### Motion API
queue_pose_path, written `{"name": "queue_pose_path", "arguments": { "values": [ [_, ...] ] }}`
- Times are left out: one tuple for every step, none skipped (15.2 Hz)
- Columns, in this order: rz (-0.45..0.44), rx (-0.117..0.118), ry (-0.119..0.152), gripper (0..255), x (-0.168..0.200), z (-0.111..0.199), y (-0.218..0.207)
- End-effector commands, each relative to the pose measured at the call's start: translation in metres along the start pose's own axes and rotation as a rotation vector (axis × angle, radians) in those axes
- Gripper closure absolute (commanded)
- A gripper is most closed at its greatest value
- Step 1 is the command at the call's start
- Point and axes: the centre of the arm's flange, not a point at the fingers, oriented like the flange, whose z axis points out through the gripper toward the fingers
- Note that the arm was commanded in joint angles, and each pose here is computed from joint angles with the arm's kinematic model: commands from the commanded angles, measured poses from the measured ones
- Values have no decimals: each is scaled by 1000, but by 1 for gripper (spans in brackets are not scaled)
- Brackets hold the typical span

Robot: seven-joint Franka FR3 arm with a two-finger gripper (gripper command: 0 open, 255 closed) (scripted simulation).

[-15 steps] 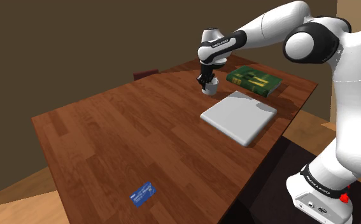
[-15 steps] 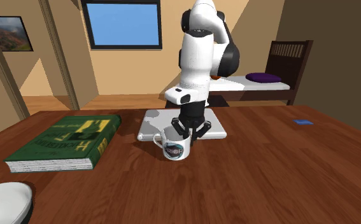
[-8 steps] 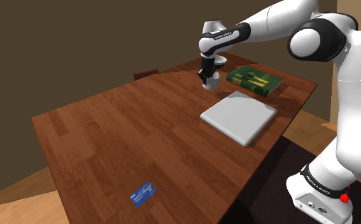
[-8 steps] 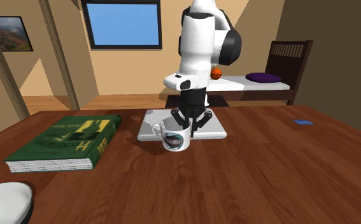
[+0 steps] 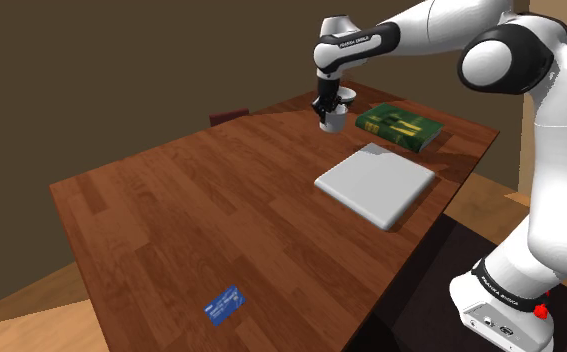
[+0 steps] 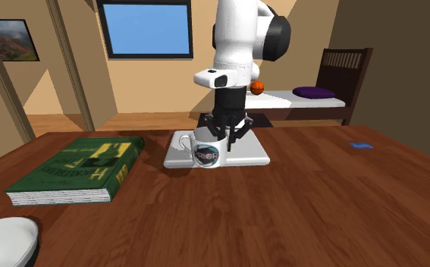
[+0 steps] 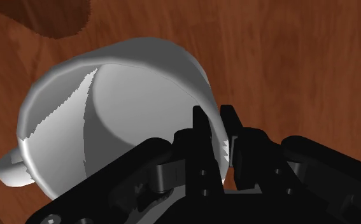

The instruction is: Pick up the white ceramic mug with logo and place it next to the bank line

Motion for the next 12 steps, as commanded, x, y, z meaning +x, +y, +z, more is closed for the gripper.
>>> {"name": "queue_pose_path", "arguments": {
  "values": [
    [0,0,0,255,-1,-11,0],
    [0,0,0,255,-1,-17,0],
    [0,0,0,255,-1,-22,0],
    [0,0,0,255,-2,-27,0],
    [0,0,0,255,-2,-32,1],
    [0,0,0,255,-2,-38,1],
    [0,0,0,255,-2,-41,1],
    [0,0,0,255,-11,-41,-8],
    [0,0,0,255,-20,-41,-18],
    [0,0,0,255,-30,-42,-27],
    [0,0,0,255,-39,-42,-37],
    [0,0,0,255,-48,-42,-46]
  ]
}}
